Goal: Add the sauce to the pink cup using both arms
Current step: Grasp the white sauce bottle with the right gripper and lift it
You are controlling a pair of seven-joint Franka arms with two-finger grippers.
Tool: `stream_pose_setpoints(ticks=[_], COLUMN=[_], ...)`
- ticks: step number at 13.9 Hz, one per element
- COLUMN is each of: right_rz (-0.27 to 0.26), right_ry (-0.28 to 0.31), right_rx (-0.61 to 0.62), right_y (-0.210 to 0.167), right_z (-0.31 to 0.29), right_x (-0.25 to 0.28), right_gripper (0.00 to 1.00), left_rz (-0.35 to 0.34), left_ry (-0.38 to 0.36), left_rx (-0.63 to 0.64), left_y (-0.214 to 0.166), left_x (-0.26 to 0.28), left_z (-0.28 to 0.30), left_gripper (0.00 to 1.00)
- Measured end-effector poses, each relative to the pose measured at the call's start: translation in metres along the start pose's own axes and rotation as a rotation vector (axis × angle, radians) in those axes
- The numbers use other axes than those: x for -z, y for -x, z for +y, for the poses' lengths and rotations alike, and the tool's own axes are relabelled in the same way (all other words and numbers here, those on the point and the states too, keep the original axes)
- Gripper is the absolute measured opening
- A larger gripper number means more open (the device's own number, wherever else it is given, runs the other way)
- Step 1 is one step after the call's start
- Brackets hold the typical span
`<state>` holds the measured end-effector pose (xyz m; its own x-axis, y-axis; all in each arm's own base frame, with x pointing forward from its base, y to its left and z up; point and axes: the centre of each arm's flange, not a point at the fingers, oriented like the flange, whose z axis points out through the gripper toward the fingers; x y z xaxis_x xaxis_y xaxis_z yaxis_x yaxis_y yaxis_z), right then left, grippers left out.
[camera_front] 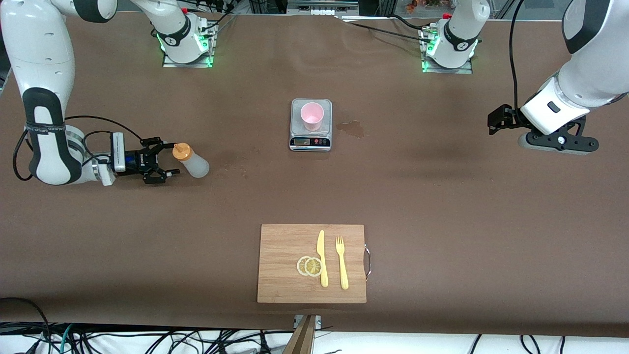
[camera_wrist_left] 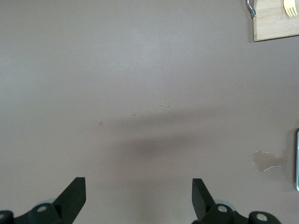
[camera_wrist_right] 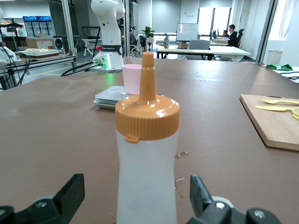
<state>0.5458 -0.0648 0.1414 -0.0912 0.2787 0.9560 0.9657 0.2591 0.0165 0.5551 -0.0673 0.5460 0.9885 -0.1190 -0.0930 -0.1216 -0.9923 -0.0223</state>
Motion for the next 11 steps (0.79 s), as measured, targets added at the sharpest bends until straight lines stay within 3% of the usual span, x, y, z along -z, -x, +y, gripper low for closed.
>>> stream_pose_setpoints(ticks=[11], right_rz=[0.088], right_ry=[-0.036], right_rx=[-0.014], right_y=[0.026], right_z=[0.006], right_x=[-0.059], right_gripper=[1.00], left_rz=[-0.002], left_ry=[0.000], left_rx=[-0.001], left_y=[0.000], left_x=[0.000], left_z=[0.002], left_gripper=[1.00])
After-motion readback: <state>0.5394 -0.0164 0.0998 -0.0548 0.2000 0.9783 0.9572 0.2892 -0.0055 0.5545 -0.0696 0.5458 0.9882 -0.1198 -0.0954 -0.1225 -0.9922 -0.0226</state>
